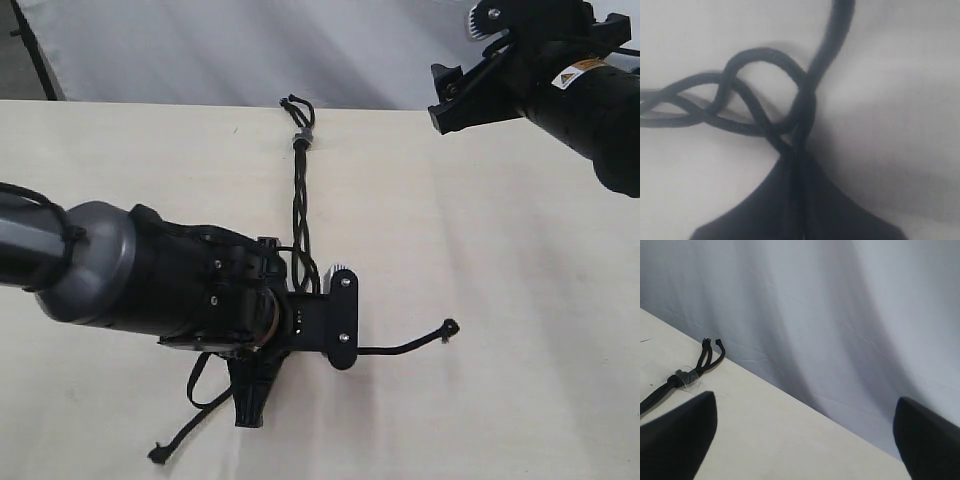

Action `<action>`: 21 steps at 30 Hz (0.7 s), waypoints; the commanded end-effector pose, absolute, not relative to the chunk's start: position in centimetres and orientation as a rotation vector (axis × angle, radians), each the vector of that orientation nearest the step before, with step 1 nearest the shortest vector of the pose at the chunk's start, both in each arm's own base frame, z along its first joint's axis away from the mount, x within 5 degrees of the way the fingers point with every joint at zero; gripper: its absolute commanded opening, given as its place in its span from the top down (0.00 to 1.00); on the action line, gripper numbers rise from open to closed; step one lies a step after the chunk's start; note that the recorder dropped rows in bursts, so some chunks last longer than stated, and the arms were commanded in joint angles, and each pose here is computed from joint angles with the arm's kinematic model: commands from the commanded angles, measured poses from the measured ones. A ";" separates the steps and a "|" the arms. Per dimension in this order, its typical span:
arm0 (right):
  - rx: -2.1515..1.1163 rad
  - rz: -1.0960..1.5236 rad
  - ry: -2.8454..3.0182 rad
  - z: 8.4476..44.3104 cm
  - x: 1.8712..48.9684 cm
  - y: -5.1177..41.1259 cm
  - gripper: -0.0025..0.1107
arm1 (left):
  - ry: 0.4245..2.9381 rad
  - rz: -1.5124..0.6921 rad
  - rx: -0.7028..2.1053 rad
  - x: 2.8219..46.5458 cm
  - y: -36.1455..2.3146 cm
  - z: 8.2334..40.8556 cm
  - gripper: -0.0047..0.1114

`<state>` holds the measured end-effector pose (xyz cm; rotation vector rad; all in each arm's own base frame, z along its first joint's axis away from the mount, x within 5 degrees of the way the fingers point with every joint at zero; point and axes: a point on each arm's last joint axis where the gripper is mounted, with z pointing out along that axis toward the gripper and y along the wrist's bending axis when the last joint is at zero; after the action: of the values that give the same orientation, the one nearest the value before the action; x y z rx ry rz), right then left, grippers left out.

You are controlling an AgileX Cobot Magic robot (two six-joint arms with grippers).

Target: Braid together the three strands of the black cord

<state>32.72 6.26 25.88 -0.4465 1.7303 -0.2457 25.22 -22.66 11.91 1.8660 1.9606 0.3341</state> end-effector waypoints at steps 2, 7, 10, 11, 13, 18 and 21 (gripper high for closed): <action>-0.447 -0.249 1.730 25.9 32.6 6.1 0.20 | 1.953 0.200 1.787 26.0 -20.8 11.0 0.96; -0.447 -0.249 1.730 25.9 32.6 6.1 0.20 | 2.009 0.186 1.740 26.4 -19.4 10.5 0.96; -0.447 -0.249 1.730 25.9 32.6 6.1 0.20 | 2.034 0.177 1.725 26.2 -19.1 10.3 0.96; -0.447 -0.249 1.730 25.9 32.6 6.1 0.20 | 2.064 0.166 1.692 26.2 -19.1 10.2 0.96; -0.447 -0.249 1.730 25.9 32.6 6.1 0.20 | 2.130 0.138 1.609 26.0 -19.0 10.1 0.96; -0.447 -0.249 1.730 25.9 32.6 6.1 0.20 | 2.385 0.020 1.262 25.4 -18.9 9.7 0.96; -0.446 -0.249 1.728 26.0 32.6 6.1 0.20 | 2.476 -0.018 1.175 24.3 -19.7 9.6 0.96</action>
<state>32.72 6.26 25.87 -0.4467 1.7308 -0.2454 25.97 -19.77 10.94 1.2753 2.2975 -0.0155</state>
